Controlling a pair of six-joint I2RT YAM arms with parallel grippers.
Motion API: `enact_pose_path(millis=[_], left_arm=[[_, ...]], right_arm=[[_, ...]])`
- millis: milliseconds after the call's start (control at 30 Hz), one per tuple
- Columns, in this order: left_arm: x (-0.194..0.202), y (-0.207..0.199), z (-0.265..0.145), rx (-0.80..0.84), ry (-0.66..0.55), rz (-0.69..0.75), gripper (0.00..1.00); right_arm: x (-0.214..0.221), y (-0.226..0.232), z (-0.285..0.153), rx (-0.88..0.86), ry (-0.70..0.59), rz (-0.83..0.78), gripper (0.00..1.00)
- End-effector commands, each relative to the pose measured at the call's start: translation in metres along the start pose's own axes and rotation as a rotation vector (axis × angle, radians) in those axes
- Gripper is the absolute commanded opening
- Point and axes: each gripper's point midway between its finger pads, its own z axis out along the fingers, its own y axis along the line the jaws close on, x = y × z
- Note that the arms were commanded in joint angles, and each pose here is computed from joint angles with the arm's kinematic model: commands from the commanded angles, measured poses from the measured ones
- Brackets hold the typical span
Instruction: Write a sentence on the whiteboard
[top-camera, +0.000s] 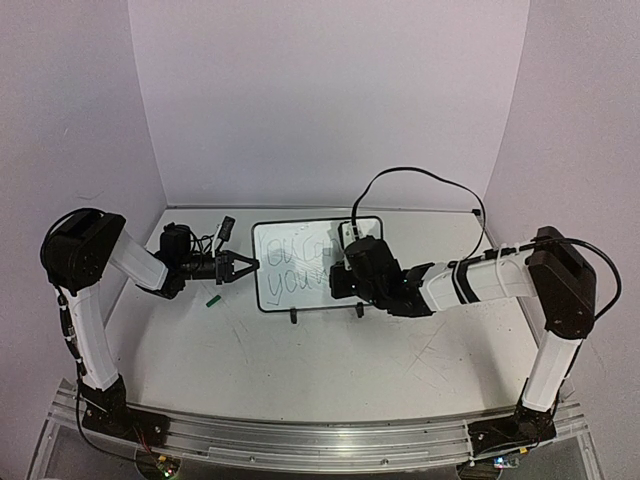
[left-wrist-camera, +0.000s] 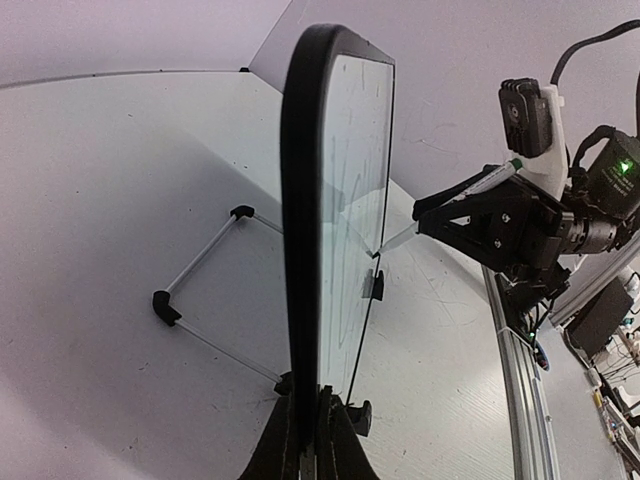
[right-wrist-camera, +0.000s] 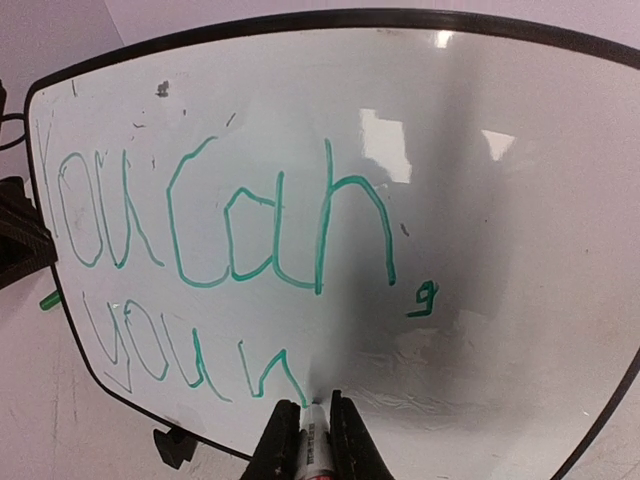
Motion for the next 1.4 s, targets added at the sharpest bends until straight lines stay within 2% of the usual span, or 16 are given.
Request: enact_pose_path(millis=[0, 367, 700, 1367], left_arm=[[-0.010, 0.007, 0.001, -0.050, -0.010, 0.034, 0.00], [-0.010, 0.007, 0.001, -0.049, -0.008, 0.034, 0.00], [-0.009, 0.008, 0.001, -0.051, -0.008, 0.032, 0.00], [-0.010, 0.009, 0.003, -0.050, -0.004, 0.033, 0.00]], right_arm=[[-0.051, -0.014, -0.010, 0.062, -0.112, 0.010, 0.00], [-0.064, -0.016, -0.013, 0.060, -0.133, 0.004, 0.00], [-0.065, -0.006, -0.042, -0.042, -0.143, 0.068, 0.00], [-0.056, -0.007, -0.011, -0.029, -0.107, 0.061, 0.00]])
